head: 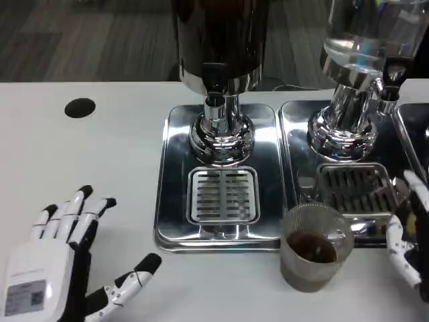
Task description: Grasp the cup under the faucet to collect the drink, then remove the cup.
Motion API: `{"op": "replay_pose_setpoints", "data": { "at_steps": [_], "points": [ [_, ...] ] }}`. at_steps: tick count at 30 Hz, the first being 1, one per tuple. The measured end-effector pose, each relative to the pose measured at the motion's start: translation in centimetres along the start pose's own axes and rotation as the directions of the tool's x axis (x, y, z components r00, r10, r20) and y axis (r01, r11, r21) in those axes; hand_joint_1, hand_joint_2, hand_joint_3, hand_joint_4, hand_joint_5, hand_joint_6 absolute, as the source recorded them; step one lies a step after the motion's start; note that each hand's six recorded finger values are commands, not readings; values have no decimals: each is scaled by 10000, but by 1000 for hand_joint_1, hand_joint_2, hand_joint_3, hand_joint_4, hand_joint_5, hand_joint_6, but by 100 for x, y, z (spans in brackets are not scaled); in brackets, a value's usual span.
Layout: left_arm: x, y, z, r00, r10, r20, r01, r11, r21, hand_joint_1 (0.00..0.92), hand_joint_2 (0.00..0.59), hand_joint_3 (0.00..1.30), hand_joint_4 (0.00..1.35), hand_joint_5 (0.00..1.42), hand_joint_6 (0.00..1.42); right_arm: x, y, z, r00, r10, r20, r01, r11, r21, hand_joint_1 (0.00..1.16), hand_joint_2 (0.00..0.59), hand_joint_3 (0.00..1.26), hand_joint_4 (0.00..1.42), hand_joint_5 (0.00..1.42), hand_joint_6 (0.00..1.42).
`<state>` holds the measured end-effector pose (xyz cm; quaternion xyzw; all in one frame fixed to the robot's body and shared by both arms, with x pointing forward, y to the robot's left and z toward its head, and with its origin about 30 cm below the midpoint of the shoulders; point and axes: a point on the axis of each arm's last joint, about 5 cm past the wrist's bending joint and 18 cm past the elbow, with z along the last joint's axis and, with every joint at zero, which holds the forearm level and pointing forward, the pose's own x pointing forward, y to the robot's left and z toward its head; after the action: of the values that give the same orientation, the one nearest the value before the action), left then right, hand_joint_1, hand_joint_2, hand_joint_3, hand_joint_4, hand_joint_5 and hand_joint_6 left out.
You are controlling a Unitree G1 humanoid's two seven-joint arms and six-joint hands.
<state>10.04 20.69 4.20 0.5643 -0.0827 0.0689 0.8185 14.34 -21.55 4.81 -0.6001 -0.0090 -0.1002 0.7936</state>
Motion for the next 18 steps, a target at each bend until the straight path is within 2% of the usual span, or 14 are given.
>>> {"op": "replay_pose_setpoints", "data": {
  "at_steps": [5,9,12,18],
  "points": [
    [-13,-22,17,10000,-92,17,92,9996,259,0,155,196,0,119,98,-36,50,-125,9999,-47,-127,40,9986,-522,0,586,96,0,0,0],
    [-32,-38,42,9998,-200,55,198,9991,365,0,156,141,0,112,95,-60,103,-148,9999,36,-110,-41,9989,-458,0,586,90,0,0,0],
    [-50,-36,44,9997,-231,-11,231,9989,410,0,156,136,0,112,94,-84,130,-177,9998,197,18,-196,9984,-522,0,586,87,0,0,0],
    [-91,-39,39,9994,-344,-106,349,9985,425,0,157,135,0,112,86,-95,143,-161,9995,188,270,-174,9986,-502,1,586,86,0,0,0]
  ]
}}
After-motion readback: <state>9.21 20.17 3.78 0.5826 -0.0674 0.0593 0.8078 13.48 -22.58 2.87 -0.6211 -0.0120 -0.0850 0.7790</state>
